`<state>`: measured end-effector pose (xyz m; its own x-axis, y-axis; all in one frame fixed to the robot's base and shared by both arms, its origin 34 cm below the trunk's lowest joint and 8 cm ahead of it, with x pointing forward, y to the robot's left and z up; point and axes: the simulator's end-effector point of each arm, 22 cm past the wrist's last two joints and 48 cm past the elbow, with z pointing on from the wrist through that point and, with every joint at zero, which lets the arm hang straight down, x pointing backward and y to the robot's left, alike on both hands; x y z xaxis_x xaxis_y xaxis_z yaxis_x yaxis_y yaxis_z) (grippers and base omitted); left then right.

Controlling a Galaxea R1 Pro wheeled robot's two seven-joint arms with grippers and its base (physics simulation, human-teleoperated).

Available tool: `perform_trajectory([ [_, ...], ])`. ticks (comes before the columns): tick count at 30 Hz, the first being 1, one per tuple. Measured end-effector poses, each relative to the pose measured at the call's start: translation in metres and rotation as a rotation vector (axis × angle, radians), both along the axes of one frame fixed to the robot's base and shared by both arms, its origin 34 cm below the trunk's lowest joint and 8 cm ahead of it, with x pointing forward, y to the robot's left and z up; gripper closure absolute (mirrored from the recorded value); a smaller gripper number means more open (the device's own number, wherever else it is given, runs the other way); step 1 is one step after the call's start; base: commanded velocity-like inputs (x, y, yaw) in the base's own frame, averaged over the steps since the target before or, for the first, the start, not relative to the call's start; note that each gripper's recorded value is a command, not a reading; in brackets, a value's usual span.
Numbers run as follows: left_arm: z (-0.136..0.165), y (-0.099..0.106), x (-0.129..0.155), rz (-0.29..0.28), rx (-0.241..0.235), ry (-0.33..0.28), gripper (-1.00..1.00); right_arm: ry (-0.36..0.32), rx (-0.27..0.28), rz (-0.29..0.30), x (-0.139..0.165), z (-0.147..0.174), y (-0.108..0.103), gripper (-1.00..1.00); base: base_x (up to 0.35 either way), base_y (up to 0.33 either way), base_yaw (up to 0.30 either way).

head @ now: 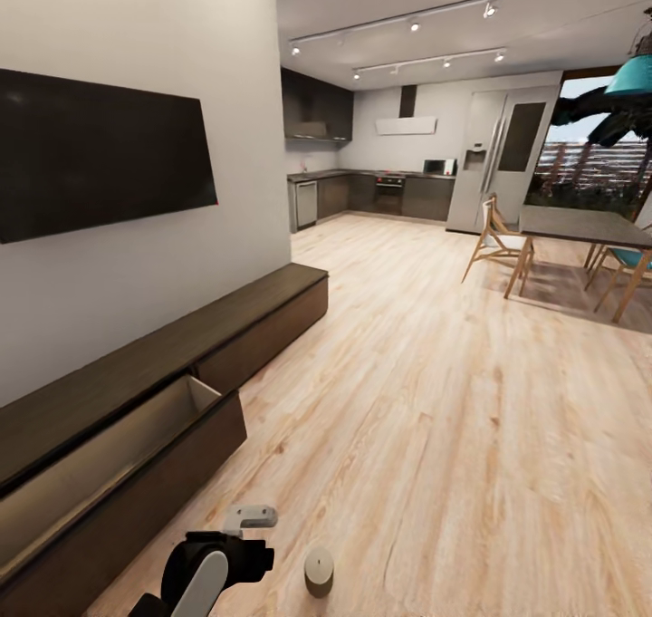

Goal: Place each of the two pumpkins and all three candles from the living room inside a cabinet in the living room (use any cabinet), then make sure every cabinet is closed, and position the cauldron so it is next to a table in the living room.

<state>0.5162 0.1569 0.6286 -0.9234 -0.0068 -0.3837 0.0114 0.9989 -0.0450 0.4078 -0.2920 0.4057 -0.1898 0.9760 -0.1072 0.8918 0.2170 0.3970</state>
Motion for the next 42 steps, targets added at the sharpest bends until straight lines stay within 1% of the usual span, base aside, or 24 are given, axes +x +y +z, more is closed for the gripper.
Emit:
perform_trajectory([
  [8,-0.004,0.0,-0.001,0.0,0.001,0.01,-1.0,0.006,0.0,0.0,-0.003,-0.002,-0.001,-1.0,-0.018,-0.036,-0.097],
  [14,-0.007,0.0,-0.003,0.0,0.001,0.019,-1.0,-0.03,0.009,0.005,0.003,-0.001,0.002,-1.0,-0.001,-0.001,-0.155],
  [18,-0.009,0.0,-0.003,0.0,0.001,0.024,-1.0,-0.032,0.009,0.006,0.002,-0.001,0.002,-1.0,0.0,0.0,-0.181],
  [32,-0.014,0.0,-0.005,-0.001,0.0,0.036,-1.0,-0.022,0.003,0.004,-0.002,-0.005,0.0,-1.0,0.0,0.0,-0.226],
  [36,-0.015,-0.005,-0.007,-0.015,0.0,0.039,-1.0,-0.02,0.004,0.004,-0.003,-0.005,0.0,-1.0,0.0,0.0,-0.248],
  [42,-0.016,-0.007,-0.008,-0.021,0.0,0.042,-1.0,-0.016,0.004,0.004,-0.004,-0.006,0.001,-1.0,0.0,0.0,-0.249],
])
